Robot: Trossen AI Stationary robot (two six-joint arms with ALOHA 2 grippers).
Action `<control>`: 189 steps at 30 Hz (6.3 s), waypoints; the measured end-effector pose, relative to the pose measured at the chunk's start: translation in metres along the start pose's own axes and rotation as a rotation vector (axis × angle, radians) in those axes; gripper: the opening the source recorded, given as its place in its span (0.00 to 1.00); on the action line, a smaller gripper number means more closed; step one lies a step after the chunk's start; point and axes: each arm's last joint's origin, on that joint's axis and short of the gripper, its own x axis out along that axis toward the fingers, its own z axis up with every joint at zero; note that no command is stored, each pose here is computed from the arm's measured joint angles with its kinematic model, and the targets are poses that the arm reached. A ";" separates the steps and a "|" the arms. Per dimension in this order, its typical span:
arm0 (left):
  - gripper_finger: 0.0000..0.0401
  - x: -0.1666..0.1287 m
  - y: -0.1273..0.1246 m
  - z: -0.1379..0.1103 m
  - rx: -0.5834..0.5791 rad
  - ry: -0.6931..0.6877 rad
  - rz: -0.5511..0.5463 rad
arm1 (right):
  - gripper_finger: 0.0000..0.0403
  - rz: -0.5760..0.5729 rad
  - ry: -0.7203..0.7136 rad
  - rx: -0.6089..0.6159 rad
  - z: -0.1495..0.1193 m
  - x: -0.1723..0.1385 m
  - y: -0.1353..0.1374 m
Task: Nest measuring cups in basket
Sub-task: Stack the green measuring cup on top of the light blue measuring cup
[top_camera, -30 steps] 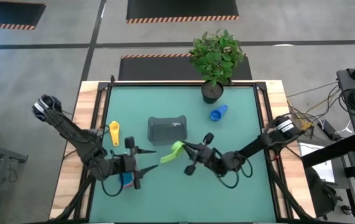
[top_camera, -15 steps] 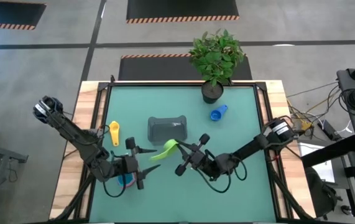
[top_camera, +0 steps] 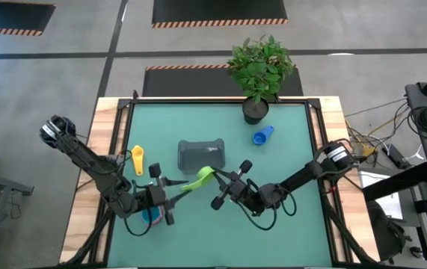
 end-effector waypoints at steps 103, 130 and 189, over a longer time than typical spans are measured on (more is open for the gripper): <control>0.00 -0.079 0.089 -0.066 -0.833 0.892 -0.570 | 0.39 0.004 0.115 -0.049 0.074 -0.013 -0.041; 0.14 -0.082 0.092 -0.074 -0.819 0.967 -0.499 | 0.39 0.005 0.117 -0.054 0.074 -0.013 -0.041; 0.02 -0.063 0.062 -0.085 -0.342 1.251 -0.145 | 0.39 0.004 0.127 -0.094 0.073 -0.013 -0.041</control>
